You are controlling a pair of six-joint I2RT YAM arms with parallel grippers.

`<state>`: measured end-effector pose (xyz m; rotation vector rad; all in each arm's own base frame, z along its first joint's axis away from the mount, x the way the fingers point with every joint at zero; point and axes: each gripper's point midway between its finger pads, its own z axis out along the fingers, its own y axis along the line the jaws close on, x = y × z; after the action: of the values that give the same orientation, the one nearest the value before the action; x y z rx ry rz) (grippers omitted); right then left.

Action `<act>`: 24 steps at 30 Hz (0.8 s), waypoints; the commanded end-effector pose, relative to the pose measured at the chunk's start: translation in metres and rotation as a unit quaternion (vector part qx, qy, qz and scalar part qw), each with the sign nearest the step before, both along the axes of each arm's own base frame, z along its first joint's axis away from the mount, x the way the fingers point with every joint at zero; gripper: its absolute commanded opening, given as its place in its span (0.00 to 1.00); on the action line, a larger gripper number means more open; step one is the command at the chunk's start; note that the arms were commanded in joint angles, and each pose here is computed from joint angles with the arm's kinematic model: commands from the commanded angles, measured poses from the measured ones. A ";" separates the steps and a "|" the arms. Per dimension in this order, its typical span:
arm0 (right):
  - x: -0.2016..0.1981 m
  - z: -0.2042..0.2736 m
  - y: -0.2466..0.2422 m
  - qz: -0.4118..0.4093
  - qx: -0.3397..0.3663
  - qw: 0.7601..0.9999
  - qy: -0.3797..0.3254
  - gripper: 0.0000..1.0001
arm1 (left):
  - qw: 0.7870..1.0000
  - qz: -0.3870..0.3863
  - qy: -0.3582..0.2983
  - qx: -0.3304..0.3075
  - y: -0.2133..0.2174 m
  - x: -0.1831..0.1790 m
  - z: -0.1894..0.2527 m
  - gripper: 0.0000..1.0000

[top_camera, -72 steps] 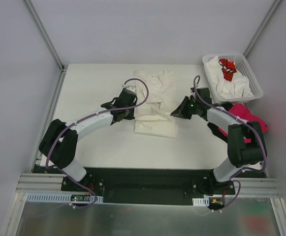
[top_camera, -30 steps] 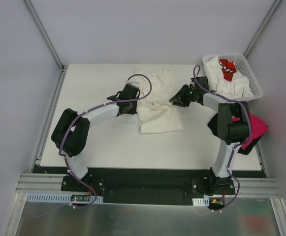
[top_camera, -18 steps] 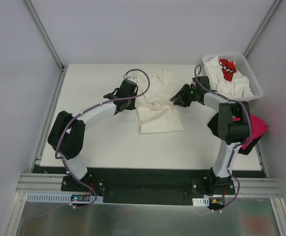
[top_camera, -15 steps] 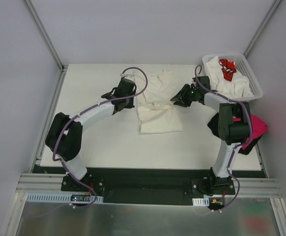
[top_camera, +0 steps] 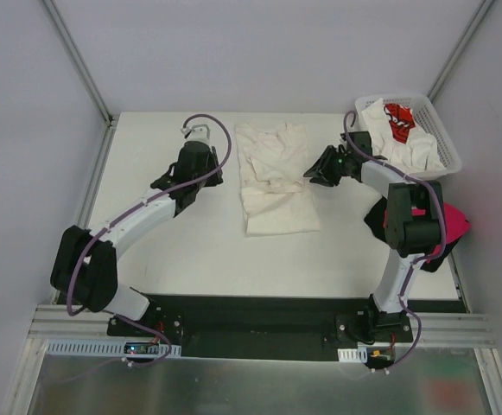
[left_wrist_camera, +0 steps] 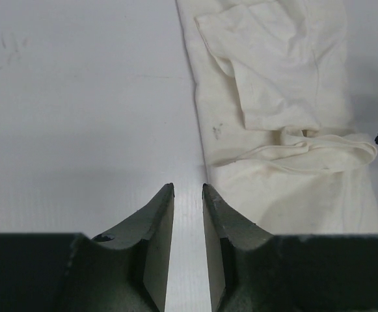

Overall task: Fold and stack the t-shirts
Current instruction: Fold the folded rectangular tshirt in 1/3 of the way

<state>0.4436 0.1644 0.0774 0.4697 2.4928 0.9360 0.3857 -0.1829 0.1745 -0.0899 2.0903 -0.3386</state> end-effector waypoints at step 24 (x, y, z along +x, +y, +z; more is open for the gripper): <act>-0.013 0.020 -0.010 0.012 -0.019 0.998 -0.053 0.38 | 0.958 -0.191 0.168 -0.136 -0.099 0.023 -0.077 0.22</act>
<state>0.4162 0.1534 0.0796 0.4183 2.4859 0.8786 0.3989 -0.2787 0.0818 0.1031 2.4304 -0.8577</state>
